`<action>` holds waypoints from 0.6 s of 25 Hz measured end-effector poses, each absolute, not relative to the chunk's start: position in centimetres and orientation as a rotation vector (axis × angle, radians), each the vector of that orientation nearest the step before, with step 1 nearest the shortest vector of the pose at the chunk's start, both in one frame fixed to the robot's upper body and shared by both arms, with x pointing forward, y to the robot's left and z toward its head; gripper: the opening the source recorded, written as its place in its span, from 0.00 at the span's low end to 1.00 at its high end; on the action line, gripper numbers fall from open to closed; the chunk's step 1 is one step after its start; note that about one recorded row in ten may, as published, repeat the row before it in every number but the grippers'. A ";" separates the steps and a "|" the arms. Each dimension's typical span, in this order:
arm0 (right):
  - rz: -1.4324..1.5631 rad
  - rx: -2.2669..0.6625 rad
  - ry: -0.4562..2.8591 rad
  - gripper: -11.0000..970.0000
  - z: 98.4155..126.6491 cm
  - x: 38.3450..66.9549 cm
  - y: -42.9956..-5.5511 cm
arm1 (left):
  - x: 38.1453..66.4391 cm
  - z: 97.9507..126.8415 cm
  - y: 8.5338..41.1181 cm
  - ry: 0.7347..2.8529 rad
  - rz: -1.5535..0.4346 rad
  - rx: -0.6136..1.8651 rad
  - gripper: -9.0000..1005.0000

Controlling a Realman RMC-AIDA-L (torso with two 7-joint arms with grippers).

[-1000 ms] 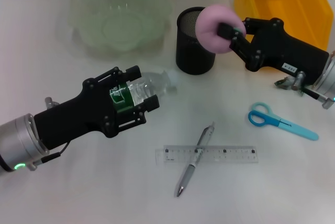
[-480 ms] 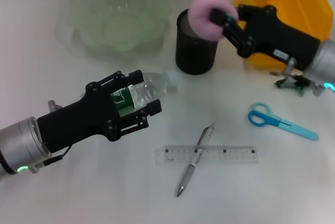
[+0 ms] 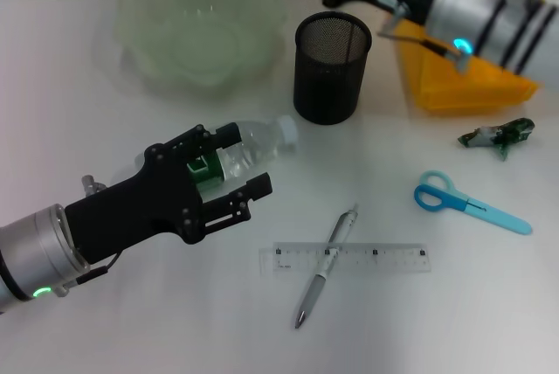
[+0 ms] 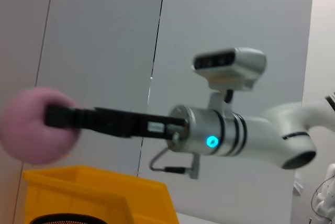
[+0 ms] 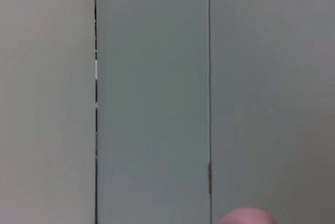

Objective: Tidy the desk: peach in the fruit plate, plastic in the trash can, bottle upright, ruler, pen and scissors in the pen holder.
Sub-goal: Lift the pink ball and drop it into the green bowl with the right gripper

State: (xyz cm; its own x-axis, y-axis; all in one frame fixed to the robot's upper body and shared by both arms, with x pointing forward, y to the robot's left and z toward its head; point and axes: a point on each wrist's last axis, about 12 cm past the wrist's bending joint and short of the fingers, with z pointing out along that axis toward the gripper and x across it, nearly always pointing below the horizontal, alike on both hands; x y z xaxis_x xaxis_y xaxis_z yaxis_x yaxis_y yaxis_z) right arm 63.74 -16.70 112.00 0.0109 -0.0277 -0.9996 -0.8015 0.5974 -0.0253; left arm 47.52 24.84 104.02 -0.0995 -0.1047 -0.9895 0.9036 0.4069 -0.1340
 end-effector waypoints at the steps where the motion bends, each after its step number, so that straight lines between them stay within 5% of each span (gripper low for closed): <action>1: 0.693 -0.758 1.448 0.15 112.4 64.2 -16.2 | 47.5 104.0 24.8 1.406 -1.008 0.773 0.77; 15: 0.586 -0.804 1.524 0.16 115.6 68.1 -10.6 | 47.8 104.2 24.7 1.400 -1.008 0.777 0.77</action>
